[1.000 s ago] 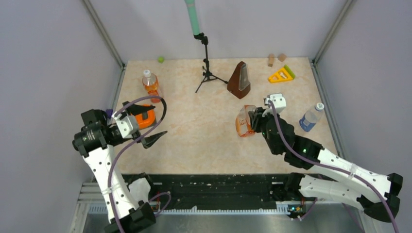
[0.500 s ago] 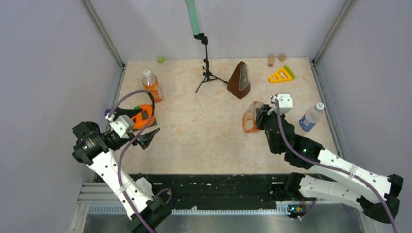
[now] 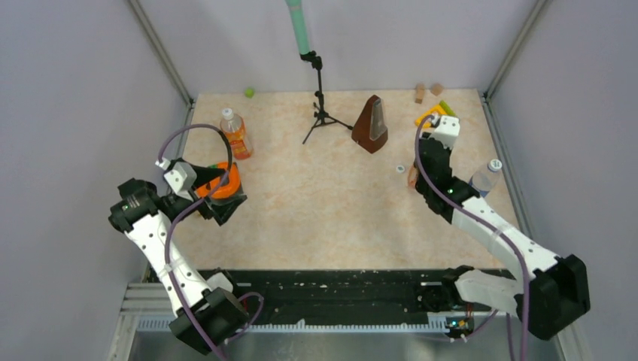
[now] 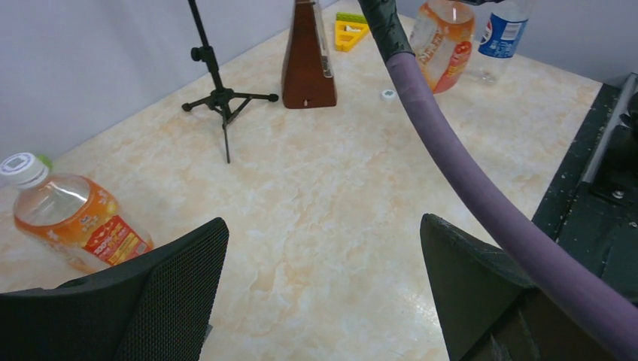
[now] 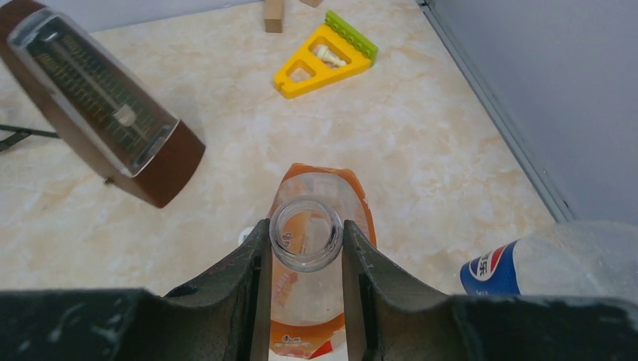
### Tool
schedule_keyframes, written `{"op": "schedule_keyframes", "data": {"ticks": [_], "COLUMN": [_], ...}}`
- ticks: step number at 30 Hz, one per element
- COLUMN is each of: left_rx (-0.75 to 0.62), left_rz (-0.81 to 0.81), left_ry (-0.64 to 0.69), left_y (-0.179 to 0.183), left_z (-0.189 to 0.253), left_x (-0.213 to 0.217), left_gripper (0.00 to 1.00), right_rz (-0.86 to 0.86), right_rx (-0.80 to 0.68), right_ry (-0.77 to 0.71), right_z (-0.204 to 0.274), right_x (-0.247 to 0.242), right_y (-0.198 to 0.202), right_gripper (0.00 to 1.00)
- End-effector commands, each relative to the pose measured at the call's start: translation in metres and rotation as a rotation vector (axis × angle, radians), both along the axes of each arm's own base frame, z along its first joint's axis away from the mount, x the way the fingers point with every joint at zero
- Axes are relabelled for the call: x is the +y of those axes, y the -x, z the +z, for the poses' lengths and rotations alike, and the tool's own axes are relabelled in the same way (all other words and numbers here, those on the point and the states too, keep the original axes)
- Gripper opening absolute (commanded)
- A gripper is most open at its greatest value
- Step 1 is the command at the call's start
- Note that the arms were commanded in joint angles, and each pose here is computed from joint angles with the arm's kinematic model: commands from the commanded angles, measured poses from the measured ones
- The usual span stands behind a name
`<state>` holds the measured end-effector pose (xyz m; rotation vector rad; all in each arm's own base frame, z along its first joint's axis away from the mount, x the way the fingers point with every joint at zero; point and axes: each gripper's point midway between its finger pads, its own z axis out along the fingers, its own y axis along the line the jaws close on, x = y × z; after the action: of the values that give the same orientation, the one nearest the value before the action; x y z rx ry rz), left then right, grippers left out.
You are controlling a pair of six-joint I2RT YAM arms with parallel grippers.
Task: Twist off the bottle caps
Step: Place the plastic bottle at the center of the board.
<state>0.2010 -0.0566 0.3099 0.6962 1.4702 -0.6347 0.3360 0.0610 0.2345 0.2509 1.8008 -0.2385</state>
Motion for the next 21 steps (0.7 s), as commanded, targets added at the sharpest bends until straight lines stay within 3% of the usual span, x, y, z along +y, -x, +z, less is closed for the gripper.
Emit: {"op": "schedule_keyframes", "data": {"ticks": [1, 7, 13, 17, 21], "left_rx": [-0.050, -0.039, 0.031, 0.098, 0.151], "left_rz": [-0.076, -0.168, -0.293, -0.373, -0.465], "left_ry": [0.123, 0.129, 0.172, 0.206, 0.225], "left_y": [0.004, 0.009, 0.011, 0.011, 0.012], "left_z": [0.025, 0.026, 0.021, 0.016, 0.007], "left_x": [-0.017, -0.033, -0.051, -0.063, -0.078], "left_gripper": [0.98, 0.98, 0.98, 0.98, 0.99], "right_rz": [0.011, 0.002, 0.000, 0.009, 0.009], "right_rx": [-0.082, -0.060, -0.030, -0.030, -0.024], "right_ry": [-0.058, -0.034, -0.041, -0.055, -0.057], "right_z": [0.008, -0.019, -0.038, -0.039, -0.038], "right_x": [-0.009, -0.017, -0.016, -0.014, -0.016], "right_y": [-0.034, -0.054, -0.059, -0.057, -0.053], "right_gripper": [0.00, 0.00, 0.12, 0.39, 0.53]}}
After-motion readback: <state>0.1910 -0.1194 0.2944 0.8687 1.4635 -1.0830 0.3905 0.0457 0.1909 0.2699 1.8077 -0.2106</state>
